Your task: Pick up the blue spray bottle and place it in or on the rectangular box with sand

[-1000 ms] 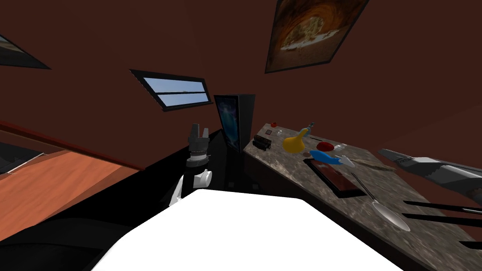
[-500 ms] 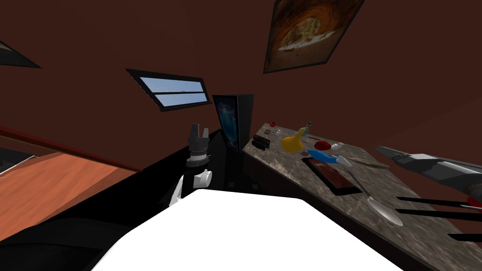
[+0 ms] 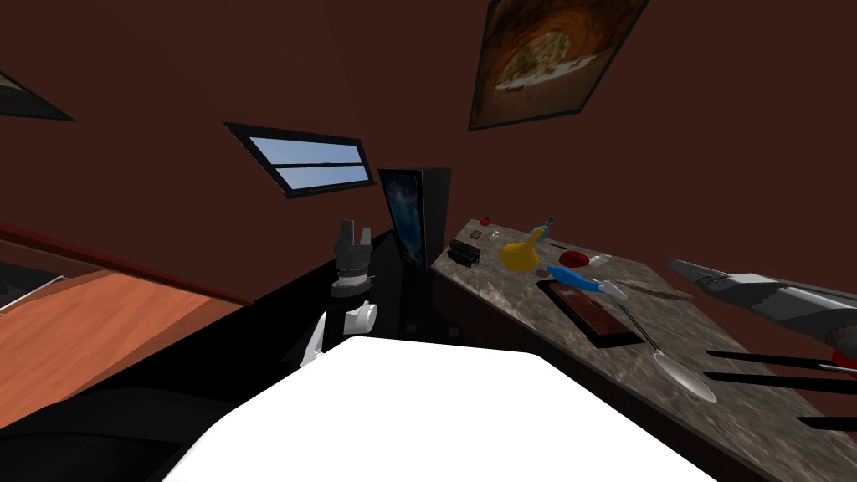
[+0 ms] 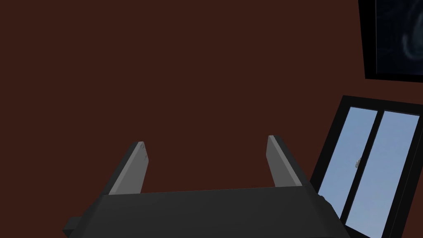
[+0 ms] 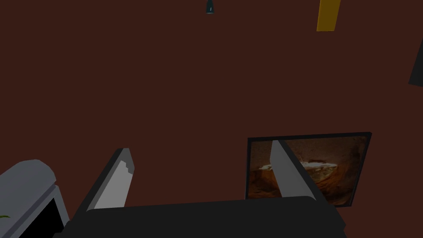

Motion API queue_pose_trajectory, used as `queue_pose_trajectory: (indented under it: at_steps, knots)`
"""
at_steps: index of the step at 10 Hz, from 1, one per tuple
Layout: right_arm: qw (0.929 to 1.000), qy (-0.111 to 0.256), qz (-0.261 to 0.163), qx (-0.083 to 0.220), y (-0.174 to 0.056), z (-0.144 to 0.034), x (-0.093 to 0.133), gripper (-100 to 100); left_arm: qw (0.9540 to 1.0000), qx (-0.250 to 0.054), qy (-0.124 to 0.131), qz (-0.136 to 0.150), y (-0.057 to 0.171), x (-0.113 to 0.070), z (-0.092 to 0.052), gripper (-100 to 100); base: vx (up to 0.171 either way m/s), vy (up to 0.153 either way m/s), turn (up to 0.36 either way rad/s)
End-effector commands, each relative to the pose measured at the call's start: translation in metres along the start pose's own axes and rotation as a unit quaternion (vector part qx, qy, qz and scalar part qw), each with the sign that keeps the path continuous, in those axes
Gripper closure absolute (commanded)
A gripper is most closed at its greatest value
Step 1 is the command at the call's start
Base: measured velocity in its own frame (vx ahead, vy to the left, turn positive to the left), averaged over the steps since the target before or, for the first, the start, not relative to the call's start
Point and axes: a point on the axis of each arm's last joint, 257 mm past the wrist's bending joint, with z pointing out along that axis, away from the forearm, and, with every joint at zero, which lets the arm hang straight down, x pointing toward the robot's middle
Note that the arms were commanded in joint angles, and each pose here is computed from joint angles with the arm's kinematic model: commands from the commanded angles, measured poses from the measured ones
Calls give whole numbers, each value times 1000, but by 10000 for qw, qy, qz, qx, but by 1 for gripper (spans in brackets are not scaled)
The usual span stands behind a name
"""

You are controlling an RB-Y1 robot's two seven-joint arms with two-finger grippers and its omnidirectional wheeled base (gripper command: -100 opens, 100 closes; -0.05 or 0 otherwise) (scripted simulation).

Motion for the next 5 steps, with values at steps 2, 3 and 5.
queue_pose_trajectory:
  at_steps: [2, 3, 5]
  knots:
    - [9995, 1, 118, -306, 12, 15, 6, -100, 10000, 0, 0, 0, 0, 0, 0, 0, -57, 24, 50]
    - [9993, -75, 71, -352, 9, 18, 5, -100, 10000, 1, 0, -1, 0, 0, 0, 0, -128, 77, 49]
    - [9987, -410, -102, -271, -4, 25, -16, -100, 10000, 0, 0, -1, 0, 0, 0, 0, -40, 44, -15]
